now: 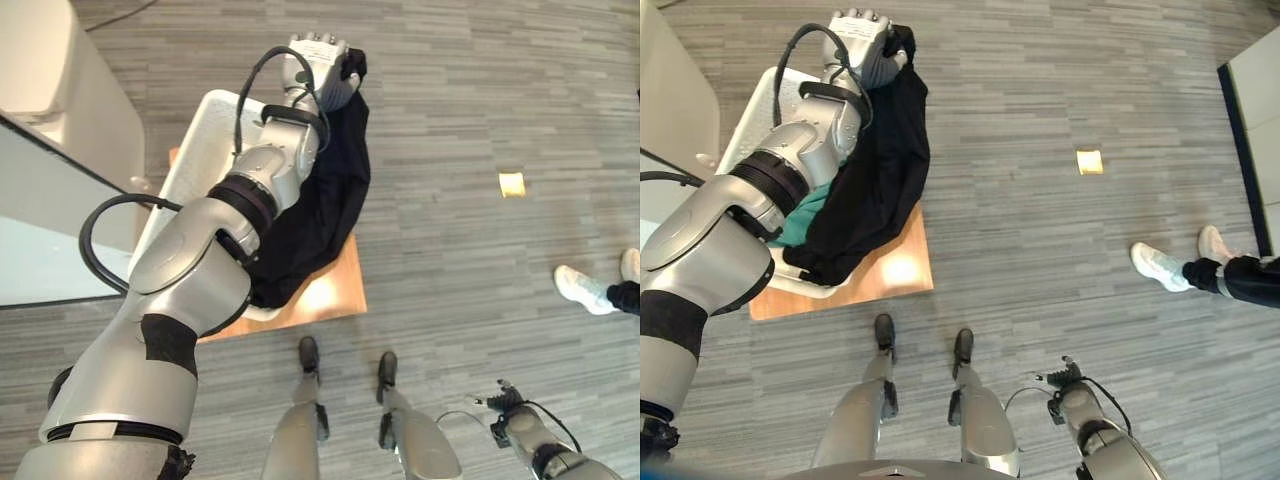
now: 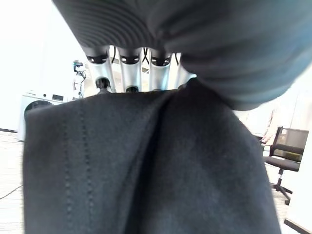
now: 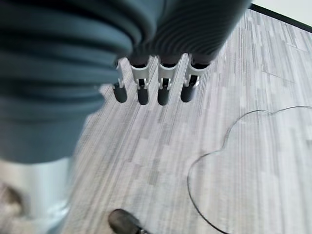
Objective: Pick up bed clothes into laundry basket.
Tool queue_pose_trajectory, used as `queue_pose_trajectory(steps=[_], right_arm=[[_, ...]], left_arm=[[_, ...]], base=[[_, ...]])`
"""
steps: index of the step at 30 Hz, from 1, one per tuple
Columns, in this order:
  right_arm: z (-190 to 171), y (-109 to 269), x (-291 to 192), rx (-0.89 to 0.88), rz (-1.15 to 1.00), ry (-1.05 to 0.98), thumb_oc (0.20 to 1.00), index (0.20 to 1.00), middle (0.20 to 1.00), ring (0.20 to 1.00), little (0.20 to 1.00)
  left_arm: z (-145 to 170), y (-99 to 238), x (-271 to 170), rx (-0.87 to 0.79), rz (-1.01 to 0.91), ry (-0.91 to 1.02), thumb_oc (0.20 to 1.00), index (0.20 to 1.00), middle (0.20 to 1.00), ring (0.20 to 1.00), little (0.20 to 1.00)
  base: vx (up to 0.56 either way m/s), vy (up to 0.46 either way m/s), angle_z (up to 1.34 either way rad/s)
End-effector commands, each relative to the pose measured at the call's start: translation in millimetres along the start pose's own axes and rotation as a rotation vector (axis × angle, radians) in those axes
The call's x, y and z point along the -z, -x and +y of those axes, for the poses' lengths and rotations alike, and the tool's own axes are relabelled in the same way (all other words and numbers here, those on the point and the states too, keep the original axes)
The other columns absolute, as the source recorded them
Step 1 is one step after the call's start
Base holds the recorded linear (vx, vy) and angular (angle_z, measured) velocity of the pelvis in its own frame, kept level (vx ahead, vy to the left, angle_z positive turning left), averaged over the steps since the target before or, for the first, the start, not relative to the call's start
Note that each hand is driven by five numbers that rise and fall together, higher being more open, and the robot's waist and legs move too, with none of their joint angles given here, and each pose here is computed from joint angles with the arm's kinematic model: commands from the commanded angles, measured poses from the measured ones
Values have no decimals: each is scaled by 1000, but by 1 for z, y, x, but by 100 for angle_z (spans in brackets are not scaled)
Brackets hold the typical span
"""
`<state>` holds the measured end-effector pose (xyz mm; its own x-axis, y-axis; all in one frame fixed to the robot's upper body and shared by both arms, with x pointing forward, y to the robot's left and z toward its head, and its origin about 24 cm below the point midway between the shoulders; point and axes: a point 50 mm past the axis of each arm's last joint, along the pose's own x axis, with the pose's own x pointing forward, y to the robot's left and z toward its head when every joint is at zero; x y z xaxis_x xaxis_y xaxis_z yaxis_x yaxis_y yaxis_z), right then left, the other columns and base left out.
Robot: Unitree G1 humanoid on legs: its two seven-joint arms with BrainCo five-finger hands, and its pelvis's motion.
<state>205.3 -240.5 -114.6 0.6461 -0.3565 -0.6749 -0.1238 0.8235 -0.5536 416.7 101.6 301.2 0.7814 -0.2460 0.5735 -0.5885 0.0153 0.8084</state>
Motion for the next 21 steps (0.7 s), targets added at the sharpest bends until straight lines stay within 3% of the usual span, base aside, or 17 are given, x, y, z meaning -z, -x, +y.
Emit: queue_pose_trajectory(steps=[1,10,13,21], right_arm=[[2,7,28,6,41,39,1000,1000,1000,1000,1000],[1,17,63,-25,115,76,1000,1000,1000,1000,1000],[-2,18,70,-26,138,88,1000,1000,1000,1000,1000],[-8,20,80,-27,173,105,1000,1000,1000,1000,1000]], left_arm=[[59,-29,14,-172,72,-184,200,200,200,200,200],[106,-33,51,-297,125,-397,200,200,200,200,200],[127,-38,46,-339,78,-495,200,200,200,200,200],[139,-43,21,-375,-46,-578,200,200,200,200,200]], base=[[0,0,0],[-1,2,0],[21,8,13],[26,1,10]])
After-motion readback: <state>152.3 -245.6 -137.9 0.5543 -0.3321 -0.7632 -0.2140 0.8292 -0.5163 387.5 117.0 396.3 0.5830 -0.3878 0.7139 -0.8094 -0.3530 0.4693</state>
